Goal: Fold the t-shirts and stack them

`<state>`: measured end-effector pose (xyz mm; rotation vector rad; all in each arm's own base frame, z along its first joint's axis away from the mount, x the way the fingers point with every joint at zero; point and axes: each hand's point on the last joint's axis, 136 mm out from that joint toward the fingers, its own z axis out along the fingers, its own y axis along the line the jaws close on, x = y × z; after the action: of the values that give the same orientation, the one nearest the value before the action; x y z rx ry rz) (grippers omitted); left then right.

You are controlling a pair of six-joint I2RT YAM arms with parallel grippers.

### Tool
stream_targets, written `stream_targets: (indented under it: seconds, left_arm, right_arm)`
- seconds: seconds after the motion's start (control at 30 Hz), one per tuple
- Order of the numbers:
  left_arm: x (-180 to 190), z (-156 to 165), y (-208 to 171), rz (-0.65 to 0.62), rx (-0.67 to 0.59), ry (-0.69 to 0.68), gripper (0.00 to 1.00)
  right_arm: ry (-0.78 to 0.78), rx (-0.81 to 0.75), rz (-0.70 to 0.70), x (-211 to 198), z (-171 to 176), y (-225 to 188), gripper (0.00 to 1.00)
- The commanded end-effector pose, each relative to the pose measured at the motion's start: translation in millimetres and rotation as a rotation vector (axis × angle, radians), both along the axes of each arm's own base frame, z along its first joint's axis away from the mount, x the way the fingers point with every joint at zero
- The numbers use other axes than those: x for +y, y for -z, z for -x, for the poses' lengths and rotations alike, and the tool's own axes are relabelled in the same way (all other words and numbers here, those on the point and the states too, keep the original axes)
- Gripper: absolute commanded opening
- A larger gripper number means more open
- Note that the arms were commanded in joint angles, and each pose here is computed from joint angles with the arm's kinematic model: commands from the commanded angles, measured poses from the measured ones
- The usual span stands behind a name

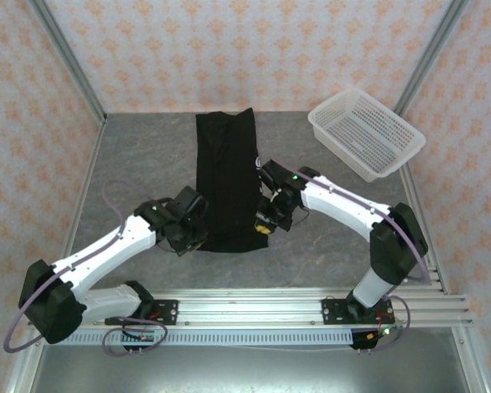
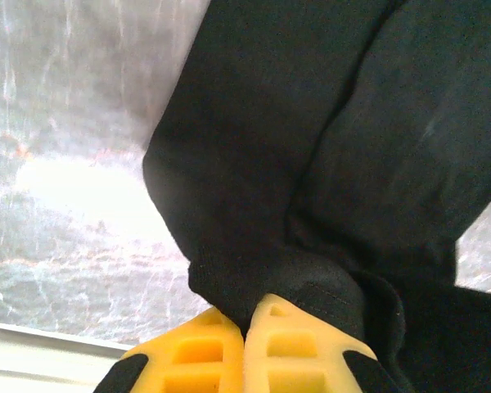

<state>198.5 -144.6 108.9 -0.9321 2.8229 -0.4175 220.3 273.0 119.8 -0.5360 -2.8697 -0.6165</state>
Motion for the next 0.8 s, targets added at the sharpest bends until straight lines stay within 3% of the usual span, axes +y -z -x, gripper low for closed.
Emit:
stream_targets:
  seconds: [0.0, 0.43, 0.77]
  left_arm:
    - [15.5, -27.3, -10.3, -0.055, -0.050, -0.028, 0.00]
    - [26.8, -134.5, 0.3, -0.097, -0.046, -0.005, 0.00]
    - [37.1, -186.6, 16.7, -0.130, -0.026, -0.004, 0.00]
  right_arm:
    - [0.045, 0.016, 0.096, -11.7, -15.4, -2.5, 0.00]
    - [0.085, -0.109, 0.185, -1.1, -133.2, 13.6, 0.00]
    - [0.127, -0.100, 0.190, -0.4, -177.8, 35.7, 0.00]
